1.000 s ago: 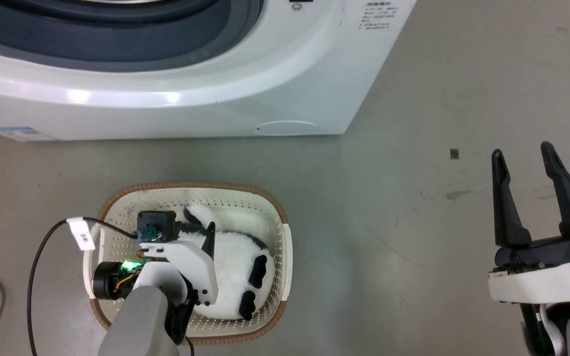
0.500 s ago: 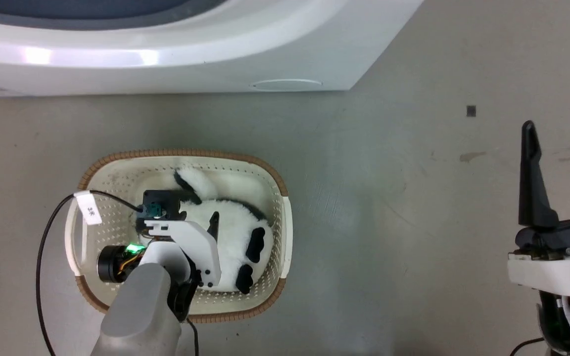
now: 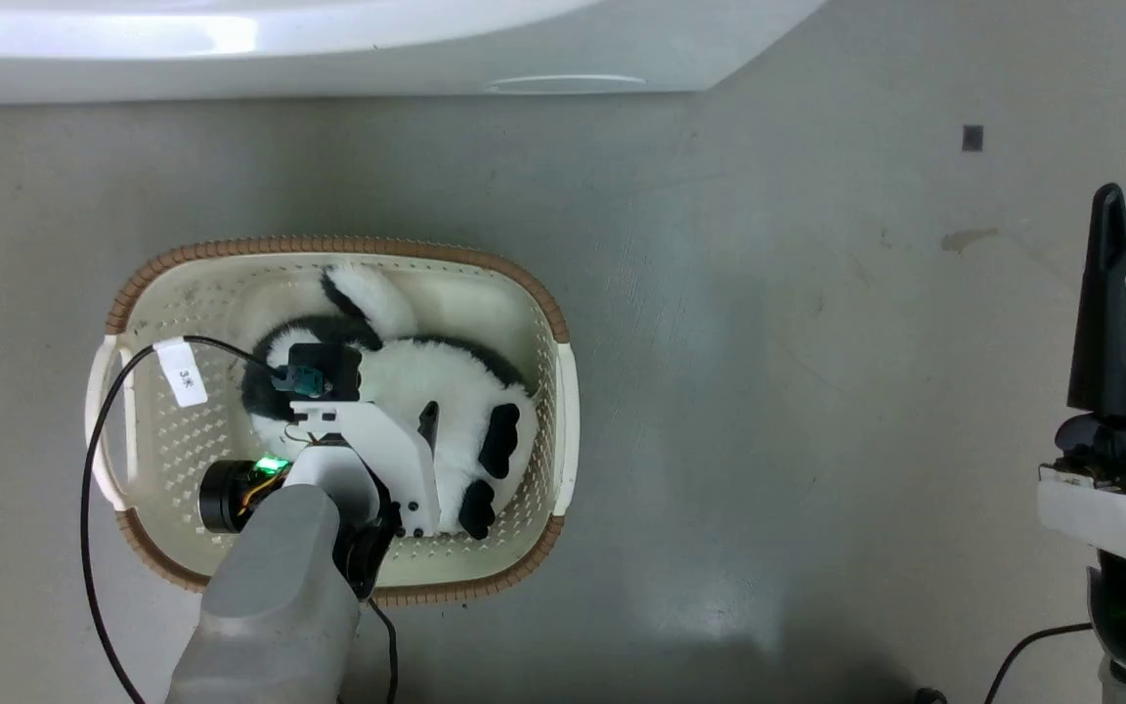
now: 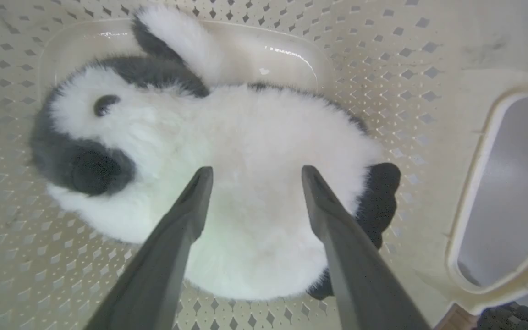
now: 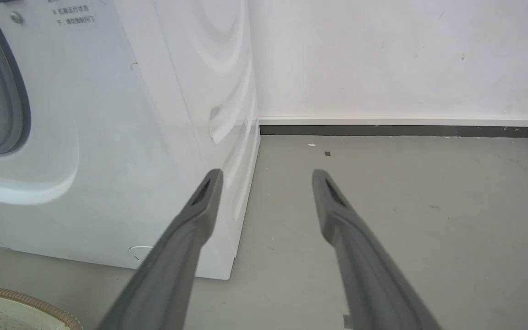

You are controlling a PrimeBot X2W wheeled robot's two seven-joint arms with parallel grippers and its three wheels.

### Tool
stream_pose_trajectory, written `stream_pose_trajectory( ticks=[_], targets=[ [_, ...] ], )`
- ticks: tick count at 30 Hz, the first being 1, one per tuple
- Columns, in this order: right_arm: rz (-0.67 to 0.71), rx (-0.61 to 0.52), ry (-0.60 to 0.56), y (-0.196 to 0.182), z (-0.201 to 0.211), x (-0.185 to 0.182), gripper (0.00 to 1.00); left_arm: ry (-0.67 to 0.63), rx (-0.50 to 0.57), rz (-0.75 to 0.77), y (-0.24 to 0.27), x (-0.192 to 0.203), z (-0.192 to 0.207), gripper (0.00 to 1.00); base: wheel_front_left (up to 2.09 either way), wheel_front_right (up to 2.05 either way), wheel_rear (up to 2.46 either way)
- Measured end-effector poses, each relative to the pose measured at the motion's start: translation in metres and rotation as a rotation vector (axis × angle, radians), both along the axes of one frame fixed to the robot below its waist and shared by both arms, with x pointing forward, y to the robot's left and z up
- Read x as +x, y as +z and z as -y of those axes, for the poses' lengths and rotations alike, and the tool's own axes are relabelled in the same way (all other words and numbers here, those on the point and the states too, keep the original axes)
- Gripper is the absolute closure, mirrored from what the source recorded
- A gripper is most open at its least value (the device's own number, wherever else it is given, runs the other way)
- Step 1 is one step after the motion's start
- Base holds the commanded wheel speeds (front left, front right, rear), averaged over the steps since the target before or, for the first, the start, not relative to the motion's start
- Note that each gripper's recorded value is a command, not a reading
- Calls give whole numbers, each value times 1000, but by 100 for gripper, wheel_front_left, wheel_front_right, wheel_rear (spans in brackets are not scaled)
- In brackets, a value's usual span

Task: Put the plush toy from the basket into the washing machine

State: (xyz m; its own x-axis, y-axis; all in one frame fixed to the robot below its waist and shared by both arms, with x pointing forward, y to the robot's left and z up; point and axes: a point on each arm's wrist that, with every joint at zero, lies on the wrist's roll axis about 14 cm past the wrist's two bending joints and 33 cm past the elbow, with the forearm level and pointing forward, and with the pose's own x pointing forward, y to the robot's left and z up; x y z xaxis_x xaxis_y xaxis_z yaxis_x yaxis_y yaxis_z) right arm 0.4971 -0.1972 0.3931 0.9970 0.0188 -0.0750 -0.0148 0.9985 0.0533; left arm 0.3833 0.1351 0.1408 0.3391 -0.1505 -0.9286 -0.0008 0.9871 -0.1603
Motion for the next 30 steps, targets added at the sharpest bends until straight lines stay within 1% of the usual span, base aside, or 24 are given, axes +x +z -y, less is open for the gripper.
stream_pose_trajectory(
  ticks=[6, 28, 29, 30],
  targets=[
    [-14, 7, -10, -14, 3, 3, 0, -10, -6, -68, -20, -10, 3, 0, 0, 0, 0],
    [-8, 24, -29, -59, 8, 17, 0, 8, -22, -225, -87, -22, 10, 0, 0, 0, 0],
    [-7, 26, -30, -61, 9, 18, 0, 2, -23, -222, -89, -21, 10, 37, 0, 0, 0],
    [-4, 28, -31, -62, 9, 19, 0, 1, -24, -219, -91, -21, 10, 100, 0, 0, 0]
  ],
)
